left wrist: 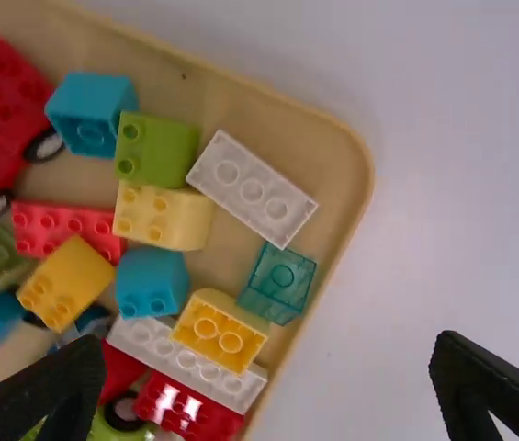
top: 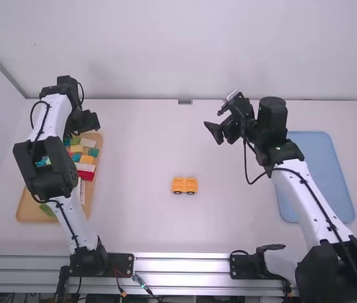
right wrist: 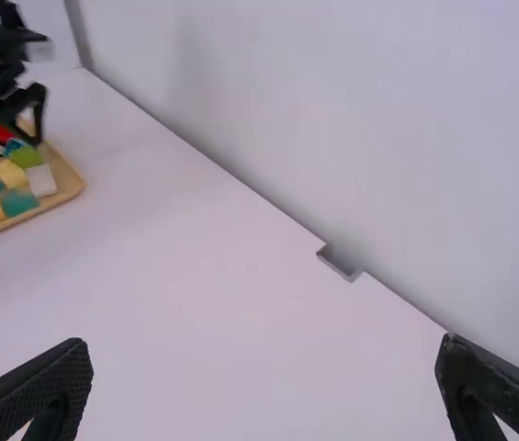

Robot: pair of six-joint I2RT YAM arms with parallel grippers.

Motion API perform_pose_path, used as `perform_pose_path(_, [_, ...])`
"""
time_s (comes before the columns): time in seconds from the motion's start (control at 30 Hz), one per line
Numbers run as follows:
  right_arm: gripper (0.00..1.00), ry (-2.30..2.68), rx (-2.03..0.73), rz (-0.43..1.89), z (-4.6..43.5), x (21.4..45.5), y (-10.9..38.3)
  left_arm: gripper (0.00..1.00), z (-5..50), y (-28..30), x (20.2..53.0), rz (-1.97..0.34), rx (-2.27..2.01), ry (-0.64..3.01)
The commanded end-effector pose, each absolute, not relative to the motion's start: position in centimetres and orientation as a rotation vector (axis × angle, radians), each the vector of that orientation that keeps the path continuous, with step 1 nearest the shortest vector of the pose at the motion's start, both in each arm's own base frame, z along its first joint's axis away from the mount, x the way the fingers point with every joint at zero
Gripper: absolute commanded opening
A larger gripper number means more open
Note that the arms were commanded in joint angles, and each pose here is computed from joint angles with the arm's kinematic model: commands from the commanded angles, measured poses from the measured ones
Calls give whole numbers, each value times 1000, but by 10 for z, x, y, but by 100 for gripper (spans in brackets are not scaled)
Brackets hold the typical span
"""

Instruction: Assemble lego blocks to make yellow taxi

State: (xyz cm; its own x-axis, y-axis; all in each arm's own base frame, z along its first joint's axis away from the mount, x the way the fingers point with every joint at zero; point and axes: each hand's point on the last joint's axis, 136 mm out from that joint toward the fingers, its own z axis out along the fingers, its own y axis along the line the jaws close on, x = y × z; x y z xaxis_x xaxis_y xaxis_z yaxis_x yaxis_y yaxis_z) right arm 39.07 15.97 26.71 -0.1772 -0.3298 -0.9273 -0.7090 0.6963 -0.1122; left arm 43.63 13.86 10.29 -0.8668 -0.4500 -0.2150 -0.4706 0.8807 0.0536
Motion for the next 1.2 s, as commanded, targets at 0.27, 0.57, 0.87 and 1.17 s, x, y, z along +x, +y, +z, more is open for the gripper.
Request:
perform_pose_path(0.27, [99,1805,-707,215,281,409,132,78,87,127,413,86,-1426,2634])
perform_pose_path(0.57, [99,1801,-713,188,281,411,124,77,82,128,402,93,-1721,2487])
perform_pose_path(0.87, [99,1800,-715,189,281,411,125,50,82,139,396,205,-1707,2471])
perform_pose_path(1.17, [99,1801,-714,189,281,411,125,65,60,143,382,219,-1751,2489])
